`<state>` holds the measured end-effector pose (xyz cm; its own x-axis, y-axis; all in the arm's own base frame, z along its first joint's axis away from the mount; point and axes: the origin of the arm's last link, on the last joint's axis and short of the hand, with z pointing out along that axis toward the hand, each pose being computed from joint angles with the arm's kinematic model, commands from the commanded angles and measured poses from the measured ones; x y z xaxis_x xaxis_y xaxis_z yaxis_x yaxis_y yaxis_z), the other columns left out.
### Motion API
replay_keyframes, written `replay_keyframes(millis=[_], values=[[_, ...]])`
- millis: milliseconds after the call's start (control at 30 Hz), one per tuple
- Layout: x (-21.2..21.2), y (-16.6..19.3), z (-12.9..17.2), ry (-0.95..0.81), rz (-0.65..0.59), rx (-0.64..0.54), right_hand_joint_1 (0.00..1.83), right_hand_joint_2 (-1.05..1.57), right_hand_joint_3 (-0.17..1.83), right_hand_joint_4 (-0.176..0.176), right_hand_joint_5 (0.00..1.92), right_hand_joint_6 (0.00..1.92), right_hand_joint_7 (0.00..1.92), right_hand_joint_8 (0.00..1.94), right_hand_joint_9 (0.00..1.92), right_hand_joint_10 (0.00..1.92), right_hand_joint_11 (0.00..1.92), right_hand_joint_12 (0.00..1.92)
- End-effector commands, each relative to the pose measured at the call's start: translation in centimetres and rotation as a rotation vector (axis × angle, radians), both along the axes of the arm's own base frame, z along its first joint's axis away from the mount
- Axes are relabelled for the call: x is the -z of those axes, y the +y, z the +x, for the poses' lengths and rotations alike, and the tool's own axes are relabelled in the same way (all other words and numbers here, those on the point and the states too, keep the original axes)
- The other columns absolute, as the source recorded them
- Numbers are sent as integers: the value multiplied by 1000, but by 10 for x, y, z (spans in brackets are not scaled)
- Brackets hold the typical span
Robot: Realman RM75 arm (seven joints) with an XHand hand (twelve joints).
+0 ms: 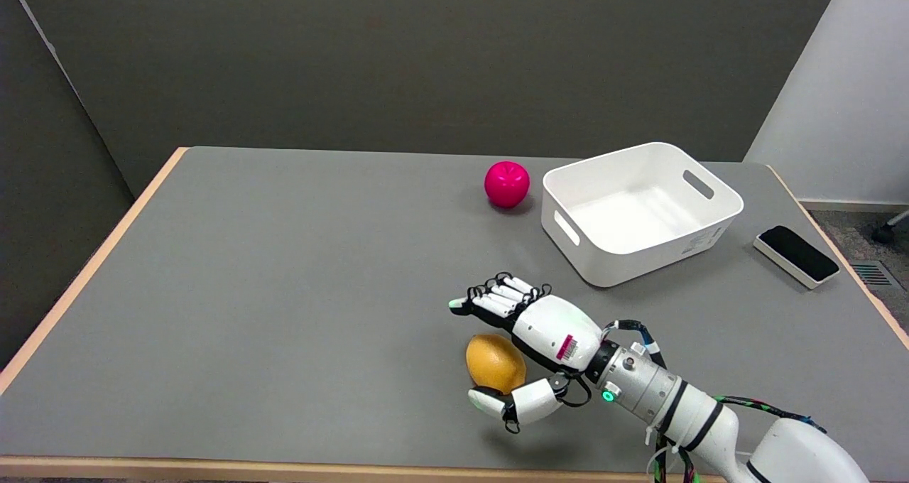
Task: Pick up the lemon.
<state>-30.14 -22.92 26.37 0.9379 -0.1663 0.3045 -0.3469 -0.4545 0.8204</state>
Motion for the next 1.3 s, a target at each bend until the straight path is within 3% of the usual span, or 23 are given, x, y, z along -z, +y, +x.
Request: replay_keyframes(millis=[33,333,633,767,833,900,967,1133,1300], values=[[-5,-5,-16,-6,-15,65,502,640,812,-84,213,421,294,423,167,825,14,1214],[-6,0,-21,-2,-14,83,722,649,893,-78,225,430,348,476,304,955,242,1449],[-2,0,-23,-10,4,77,968,699,945,-86,255,471,459,709,503,1150,406,1654],[0,-2,-21,-22,16,61,1040,802,894,-111,291,697,472,1078,549,1297,318,1776],[1,-3,-20,-30,32,44,1244,1210,301,-116,321,1011,547,1703,573,1449,245,1921],[1,-6,-18,-34,39,32,1247,1216,301,-124,330,1146,545,1720,577,1537,238,1921],[2,-8,-14,-35,43,19,1267,1396,-4,-156,302,1645,504,1776,616,1836,245,1921],[1,-19,0,-23,45,-29,1273,1342,80,-152,344,1670,526,1752,633,1841,524,1921],[-1,-38,31,6,35,-114,1287,1280,161,-147,383,1637,567,1693,654,1805,618,1921]])
